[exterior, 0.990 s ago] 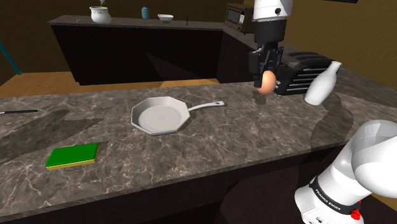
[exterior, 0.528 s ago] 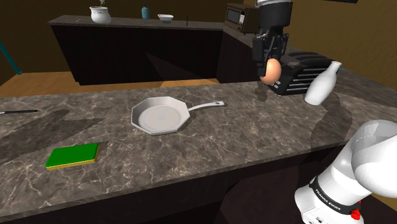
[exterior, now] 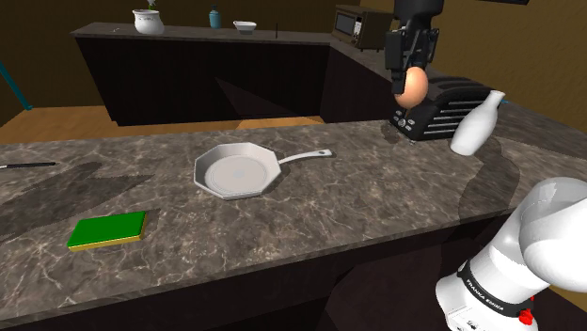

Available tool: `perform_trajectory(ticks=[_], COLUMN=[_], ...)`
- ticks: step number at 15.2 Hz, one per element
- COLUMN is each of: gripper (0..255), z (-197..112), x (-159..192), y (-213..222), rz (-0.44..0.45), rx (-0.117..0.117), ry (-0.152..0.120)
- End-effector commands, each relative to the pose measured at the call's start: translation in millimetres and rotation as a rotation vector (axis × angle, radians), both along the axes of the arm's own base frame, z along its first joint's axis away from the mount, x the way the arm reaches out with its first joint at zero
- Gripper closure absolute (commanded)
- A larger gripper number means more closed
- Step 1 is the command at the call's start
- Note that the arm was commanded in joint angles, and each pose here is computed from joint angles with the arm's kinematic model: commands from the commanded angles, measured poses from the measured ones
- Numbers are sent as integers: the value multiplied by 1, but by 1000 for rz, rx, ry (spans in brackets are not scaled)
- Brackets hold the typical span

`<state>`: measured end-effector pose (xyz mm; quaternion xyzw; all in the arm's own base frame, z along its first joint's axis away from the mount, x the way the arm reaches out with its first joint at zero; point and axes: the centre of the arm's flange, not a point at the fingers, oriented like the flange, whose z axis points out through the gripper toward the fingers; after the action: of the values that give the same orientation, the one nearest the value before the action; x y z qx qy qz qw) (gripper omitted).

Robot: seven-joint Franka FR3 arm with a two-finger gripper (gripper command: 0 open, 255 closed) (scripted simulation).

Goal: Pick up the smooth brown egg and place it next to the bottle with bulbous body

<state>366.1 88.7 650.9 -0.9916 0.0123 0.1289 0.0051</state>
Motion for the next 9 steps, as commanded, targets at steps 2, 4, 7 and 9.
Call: perform_trajectory(ticks=[2,4,7,9], gripper=[255,255,255,255], z=[0,0,1,1], x=[-1,-2,-3,-4], y=[-38,-64,-104,-130], rz=[1,1,1,1], rx=[0,0,0,0], ry=[0,0,0,0])
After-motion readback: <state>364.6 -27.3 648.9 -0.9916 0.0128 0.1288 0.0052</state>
